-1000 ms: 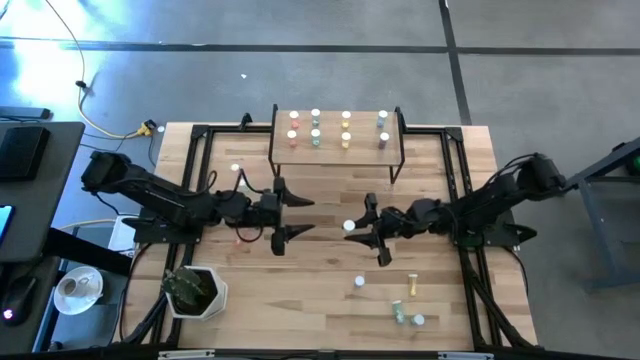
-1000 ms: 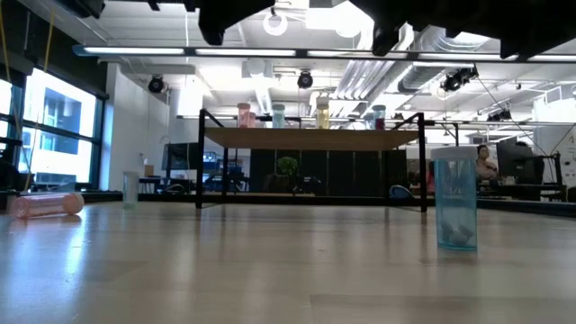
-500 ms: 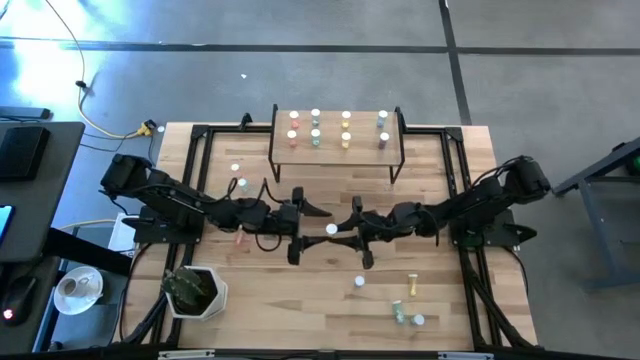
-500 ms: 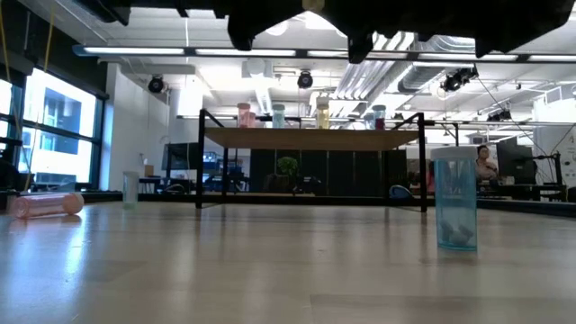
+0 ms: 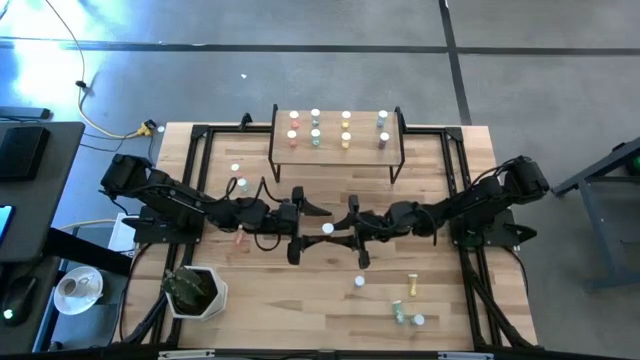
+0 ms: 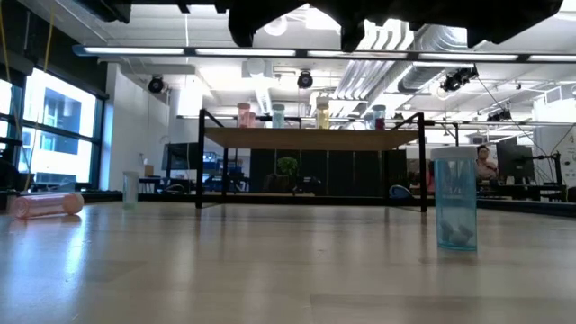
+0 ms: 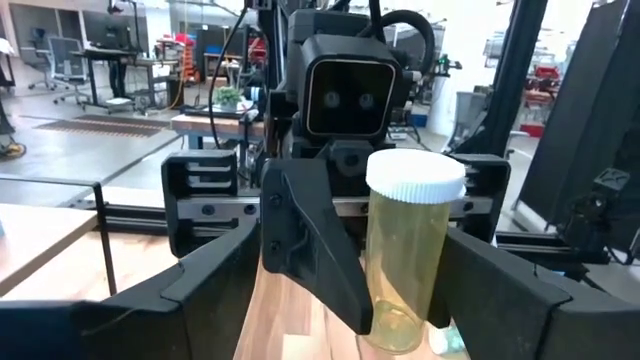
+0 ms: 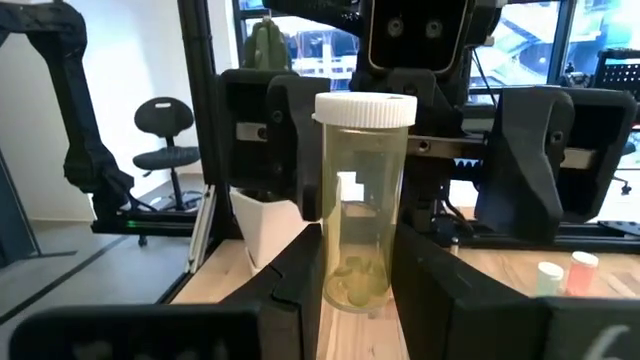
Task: Pick and place medicine bottles onto shelf by color
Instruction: Put the yellow medicine bottle on the shelf
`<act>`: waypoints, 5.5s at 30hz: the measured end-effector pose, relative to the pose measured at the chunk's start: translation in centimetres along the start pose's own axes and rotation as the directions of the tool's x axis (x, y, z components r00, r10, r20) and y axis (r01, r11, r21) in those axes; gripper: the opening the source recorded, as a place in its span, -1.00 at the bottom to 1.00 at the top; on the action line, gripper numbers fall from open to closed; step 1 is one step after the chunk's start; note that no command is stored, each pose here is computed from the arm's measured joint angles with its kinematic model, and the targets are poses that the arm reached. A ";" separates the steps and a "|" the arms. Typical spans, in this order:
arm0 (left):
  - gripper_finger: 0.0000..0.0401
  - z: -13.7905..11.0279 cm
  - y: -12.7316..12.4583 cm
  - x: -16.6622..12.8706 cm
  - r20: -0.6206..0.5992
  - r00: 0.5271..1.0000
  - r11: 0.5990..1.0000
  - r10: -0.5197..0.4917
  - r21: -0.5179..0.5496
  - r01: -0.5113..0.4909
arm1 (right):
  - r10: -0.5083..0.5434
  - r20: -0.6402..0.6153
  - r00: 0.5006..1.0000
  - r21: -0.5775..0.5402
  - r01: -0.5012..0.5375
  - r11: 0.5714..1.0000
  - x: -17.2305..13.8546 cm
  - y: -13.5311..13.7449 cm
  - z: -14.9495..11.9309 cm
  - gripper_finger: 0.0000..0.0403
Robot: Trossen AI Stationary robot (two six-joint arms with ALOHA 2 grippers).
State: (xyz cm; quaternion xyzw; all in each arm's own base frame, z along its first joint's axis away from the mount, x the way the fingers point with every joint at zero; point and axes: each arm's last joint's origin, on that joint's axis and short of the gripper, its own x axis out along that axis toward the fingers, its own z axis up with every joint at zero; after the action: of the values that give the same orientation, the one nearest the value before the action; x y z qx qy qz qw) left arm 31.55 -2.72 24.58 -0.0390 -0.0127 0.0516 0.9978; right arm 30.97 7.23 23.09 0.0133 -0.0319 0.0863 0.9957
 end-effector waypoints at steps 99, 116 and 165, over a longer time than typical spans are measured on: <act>-0.53 -0.7 0.3 0.0 -0.063 0.995 0.994 0.074 0.089 -0.068 | -0.316 -0.055 0.947 -0.055 0.313 0.948 -5.4 -1.3 6.7 -0.02; -0.53 -1.9 0.7 -0.2 -0.182 0.968 0.981 0.172 0.117 -0.153 | -0.220 -0.257 0.941 -0.204 0.169 0.964 -3.0 -1.9 12.6 -0.02; -0.53 -1.5 1.4 0.0 -0.144 0.973 0.978 0.180 0.135 -0.161 | -0.162 -0.422 0.892 -0.103 0.131 0.986 1.7 -3.5 6.5 -0.12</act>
State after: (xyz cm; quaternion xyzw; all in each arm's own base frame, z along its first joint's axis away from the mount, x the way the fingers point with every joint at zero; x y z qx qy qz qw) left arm 31.43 -1.42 22.97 0.0172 0.0719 0.1349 0.9881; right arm 32.86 3.91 29.59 -0.0393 0.1857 0.0106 0.9818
